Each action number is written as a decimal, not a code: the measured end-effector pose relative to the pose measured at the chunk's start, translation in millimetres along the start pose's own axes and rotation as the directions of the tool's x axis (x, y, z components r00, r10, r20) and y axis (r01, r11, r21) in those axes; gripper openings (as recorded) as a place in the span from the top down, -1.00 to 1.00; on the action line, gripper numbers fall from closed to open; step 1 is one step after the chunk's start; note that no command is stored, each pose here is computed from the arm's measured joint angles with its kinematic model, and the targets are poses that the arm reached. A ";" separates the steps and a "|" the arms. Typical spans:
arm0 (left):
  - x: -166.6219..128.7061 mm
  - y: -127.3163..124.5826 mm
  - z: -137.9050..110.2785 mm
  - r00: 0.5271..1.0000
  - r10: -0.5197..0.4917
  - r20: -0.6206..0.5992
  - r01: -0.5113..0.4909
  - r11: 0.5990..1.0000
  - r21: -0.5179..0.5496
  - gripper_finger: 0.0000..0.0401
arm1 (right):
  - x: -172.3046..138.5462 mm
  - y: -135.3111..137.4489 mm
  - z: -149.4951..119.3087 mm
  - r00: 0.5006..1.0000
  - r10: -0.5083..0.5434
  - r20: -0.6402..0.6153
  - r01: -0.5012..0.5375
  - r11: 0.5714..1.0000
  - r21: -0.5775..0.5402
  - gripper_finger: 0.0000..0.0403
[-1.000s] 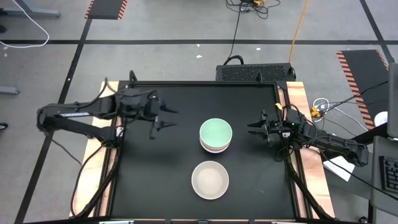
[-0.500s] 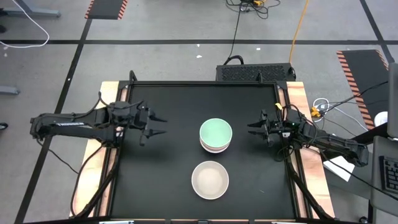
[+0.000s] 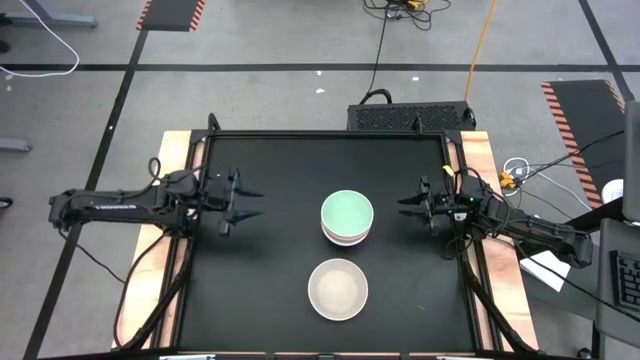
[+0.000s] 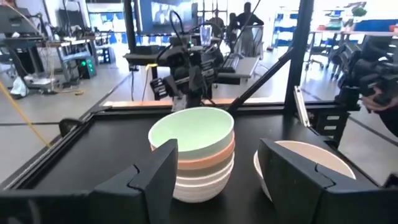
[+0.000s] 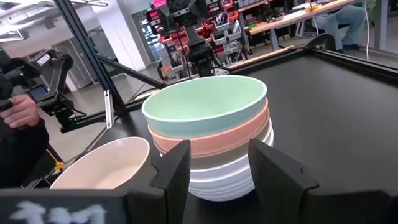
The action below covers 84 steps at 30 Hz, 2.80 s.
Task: Nest bowls inside each other
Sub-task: Stack the blue bowl on the stacked orange bowl
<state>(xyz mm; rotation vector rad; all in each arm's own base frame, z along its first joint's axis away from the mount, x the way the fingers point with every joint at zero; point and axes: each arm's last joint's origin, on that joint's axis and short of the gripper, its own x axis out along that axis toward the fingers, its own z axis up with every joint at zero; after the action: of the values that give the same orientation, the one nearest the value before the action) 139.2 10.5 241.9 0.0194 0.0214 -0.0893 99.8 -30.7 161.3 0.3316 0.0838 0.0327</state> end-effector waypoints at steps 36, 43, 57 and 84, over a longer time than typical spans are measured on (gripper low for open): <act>-23.1 -4.7 -22.6 0.999 0.023 -0.045 -0.023 1.000 0.008 -0.12 | 0.0 -0.9 0.0 1.000 -0.029 0.006 0.029 1.000 -0.006 0.23; -26.8 -5.8 -49.9 0.997 0.030 -0.066 -0.031 0.999 -0.012 -0.12 | 0.0 -0.4 1.7 0.999 -0.024 0.023 0.025 0.999 -0.035 0.23; -30.4 -7.1 -71.8 0.998 0.031 -0.059 -0.032 0.999 -0.020 -0.12 | 0.0 0.0 2.8 0.999 -0.021 0.034 0.022 0.998 -0.059 0.23; -31.0 -7.4 -79.9 0.991 0.027 -0.133 -0.031 0.999 -0.030 -0.12 | -0.1 -0.4 1.6 0.999 -0.025 0.021 0.027 0.995 -0.094 0.23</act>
<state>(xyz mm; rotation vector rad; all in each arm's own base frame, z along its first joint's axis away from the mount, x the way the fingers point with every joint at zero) 106.0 7.5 162.6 -0.0064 0.1553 -0.0588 99.9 -31.6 162.6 0.2364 0.0664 0.0077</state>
